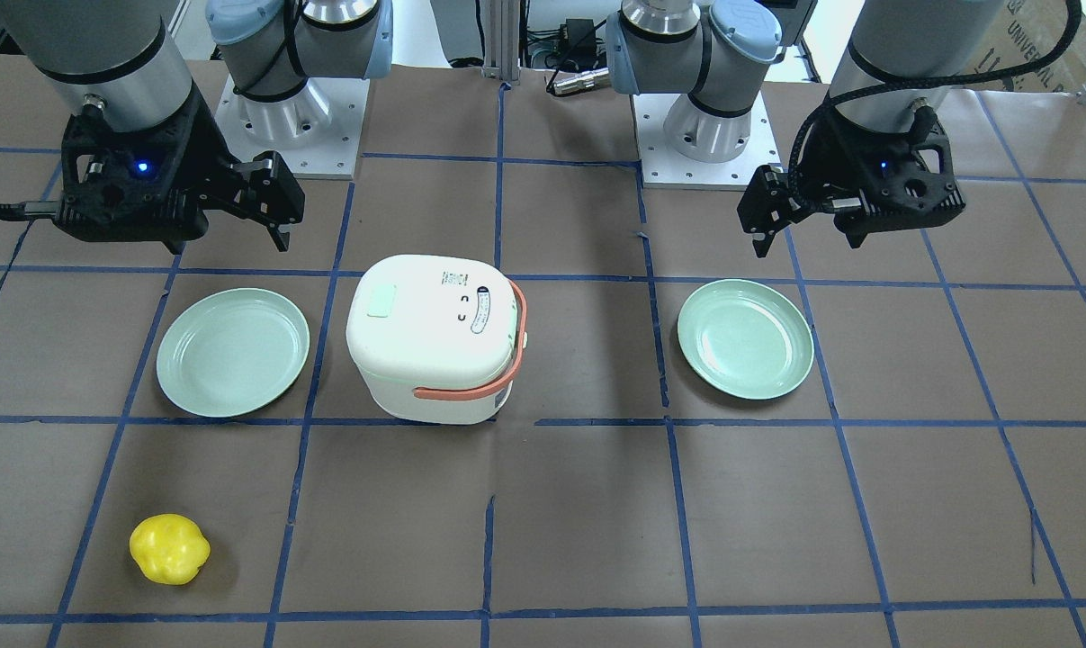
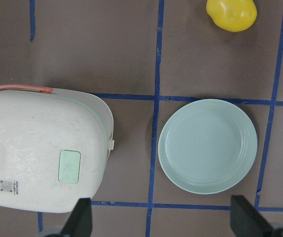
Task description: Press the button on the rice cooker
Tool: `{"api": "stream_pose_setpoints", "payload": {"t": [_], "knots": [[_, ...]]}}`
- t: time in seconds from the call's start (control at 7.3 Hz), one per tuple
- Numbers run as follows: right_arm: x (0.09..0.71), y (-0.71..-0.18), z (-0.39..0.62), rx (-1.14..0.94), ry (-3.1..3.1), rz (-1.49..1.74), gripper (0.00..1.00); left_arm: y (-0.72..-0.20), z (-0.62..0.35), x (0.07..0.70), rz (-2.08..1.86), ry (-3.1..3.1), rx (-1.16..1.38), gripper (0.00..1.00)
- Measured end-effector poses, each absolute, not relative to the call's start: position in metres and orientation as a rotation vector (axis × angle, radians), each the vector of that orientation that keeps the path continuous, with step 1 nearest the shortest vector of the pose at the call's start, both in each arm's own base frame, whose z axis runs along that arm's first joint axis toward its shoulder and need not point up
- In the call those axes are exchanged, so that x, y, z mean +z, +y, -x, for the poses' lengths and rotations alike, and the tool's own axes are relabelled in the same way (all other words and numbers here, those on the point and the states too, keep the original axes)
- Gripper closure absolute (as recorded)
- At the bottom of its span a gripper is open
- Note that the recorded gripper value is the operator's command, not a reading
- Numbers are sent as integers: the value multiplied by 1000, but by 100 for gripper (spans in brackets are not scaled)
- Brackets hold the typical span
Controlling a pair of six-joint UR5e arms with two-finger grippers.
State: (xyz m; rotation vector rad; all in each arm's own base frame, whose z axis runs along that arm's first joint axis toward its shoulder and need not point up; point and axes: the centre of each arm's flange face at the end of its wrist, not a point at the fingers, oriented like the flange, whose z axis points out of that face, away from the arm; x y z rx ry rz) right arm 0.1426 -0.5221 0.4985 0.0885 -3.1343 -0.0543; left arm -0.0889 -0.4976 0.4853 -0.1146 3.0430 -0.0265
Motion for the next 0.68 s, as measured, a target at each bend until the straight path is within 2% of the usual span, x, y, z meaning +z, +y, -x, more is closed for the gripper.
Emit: {"api": "stream_pose_setpoints", "payload": {"t": [0.55, 0.68], "knots": [[498, -522, -143, -54, -3135, -88, 0, -498, 89, 485, 115, 3043, -27, 0], [497, -523, -143, -57, -3137, -82, 16, -498, 89, 485, 115, 3043, -26, 0]]}}
